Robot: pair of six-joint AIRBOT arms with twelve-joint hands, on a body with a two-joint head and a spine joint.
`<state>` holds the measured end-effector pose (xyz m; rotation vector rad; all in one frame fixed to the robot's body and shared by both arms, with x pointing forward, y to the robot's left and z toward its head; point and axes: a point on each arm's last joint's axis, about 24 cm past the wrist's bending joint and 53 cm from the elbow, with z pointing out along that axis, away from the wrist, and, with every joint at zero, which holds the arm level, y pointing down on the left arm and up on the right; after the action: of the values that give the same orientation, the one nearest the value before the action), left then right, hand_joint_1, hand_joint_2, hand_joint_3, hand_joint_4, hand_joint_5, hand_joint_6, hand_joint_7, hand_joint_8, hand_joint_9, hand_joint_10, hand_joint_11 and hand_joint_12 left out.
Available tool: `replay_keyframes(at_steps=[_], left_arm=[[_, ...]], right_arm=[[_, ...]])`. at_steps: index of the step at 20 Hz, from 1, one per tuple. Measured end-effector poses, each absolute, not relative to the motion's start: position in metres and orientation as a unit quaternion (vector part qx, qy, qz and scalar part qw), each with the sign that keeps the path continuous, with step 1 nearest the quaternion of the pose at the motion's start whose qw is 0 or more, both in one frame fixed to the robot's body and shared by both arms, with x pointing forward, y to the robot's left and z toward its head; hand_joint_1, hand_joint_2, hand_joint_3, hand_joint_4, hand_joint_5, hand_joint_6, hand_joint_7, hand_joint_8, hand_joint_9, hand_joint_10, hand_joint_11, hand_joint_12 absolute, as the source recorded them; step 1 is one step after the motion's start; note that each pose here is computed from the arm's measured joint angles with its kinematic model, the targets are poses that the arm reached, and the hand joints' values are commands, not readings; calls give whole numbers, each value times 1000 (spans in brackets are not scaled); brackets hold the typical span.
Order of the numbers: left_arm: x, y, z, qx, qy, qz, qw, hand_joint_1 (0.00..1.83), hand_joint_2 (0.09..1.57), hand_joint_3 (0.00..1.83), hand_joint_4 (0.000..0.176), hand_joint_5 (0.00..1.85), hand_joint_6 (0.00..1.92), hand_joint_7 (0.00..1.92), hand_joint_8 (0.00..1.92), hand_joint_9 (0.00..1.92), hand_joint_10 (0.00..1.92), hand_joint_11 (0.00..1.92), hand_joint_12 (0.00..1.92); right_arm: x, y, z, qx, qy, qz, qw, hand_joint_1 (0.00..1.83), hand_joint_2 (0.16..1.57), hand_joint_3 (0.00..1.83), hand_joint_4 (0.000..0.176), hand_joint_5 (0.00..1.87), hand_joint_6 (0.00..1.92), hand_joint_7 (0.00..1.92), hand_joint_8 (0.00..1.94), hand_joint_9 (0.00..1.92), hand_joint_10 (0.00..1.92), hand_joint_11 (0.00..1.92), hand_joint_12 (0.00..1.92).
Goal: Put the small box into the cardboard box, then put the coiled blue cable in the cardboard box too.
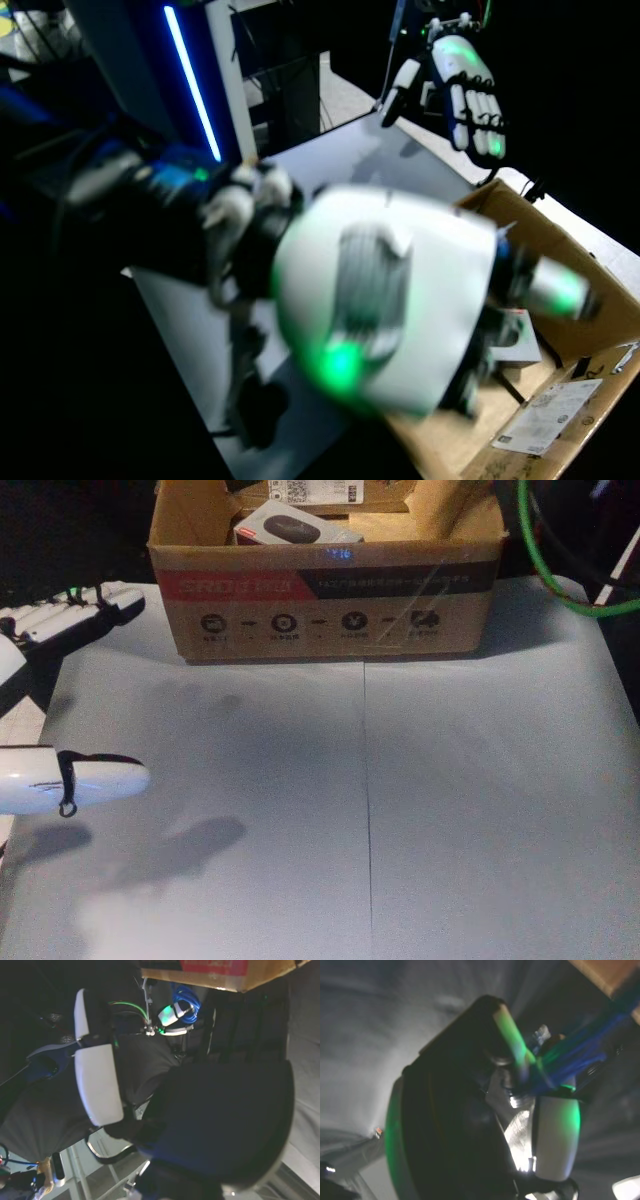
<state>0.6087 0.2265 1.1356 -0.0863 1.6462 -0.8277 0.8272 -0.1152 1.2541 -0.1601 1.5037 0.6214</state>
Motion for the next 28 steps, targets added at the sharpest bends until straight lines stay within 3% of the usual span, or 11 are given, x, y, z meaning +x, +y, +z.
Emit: replay_keyframes(at_steps=[4,7,9,12,15,17,18,19,23,24,28], left_arm=[[608,224,1134,-35,712,-360,602,633,903,0,135,137,0,96,1,80,1,0,328],[608,224,1133,-37,713,-359,601,595,910,0,133,128,3,88,5,58,8,5,221],[608,224,1133,-36,713,-359,600,609,899,0,151,129,1,87,2,57,3,14,232],[609,226,1136,-40,708,-360,606,624,919,5,117,123,0,73,0,38,0,0,237],[612,233,1147,-44,697,-359,619,624,917,0,125,109,0,55,1,20,1,0,323],[612,236,1158,-46,684,-362,632,613,921,1,110,85,0,33,1,1,0,0,271],[610,237,1159,-50,682,-363,633,597,920,1,89,75,3,20,2,0,0,0,177],[606,237,1159,-44,683,-364,633,601,907,0,110,82,7,29,6,7,3,0,162],[599,248,1160,-54,684,-352,637,535,872,0,134,66,0,8,0,0,0,0,31],[599,251,1163,-58,679,-352,642,406,867,0,174,68,3,0,0,0,0,0,0],[589,249,1164,-57,672,-359,645,144,911,13,176,19,0,0,0,0,0,0,0]], right_arm=[[825,-110,1254,-81,670,276,684,422,923,0,176,0,0,0,0,0,0,0,0],[822,-105,1253,-88,670,278,682,413,914,0,176,0,0,0,0,0,0,0,0],[818,-107,1254,-90,670,279,682,407,902,0,176,0,0,0,0,0,0,0,0],[798,-124,1267,-94,656,288,691,477,946,13,176,0,0,0,0,0,0,0,0],[758,-146,1276,-102,622,315,710,433,945,1,176,0,0,0,0,0,0,0,0],[726,-167,1260,-92,618,334,706,391,940,0,176,0,0,0,0,0,0,0,0],[714,-174,1253,-80,618,341,704,324,949,4,176,1,0,0,0,0,0,0,0],[702,-183,1249,-67,613,351,705,295,950,3,176,27,10,0,0,0,0,0,0],[664,-203,1226,-36,609,368,701,245,998,14,176,93,14,0,0,0,0,0,0],[650,-210,1214,-27,615,369,696,254,1025,19,176,46,0,0,0,0,0,0,0],[611,-229,1189,9,626,371,686,266,1055,18,176,2,0,0,0,0,0,0,0]])
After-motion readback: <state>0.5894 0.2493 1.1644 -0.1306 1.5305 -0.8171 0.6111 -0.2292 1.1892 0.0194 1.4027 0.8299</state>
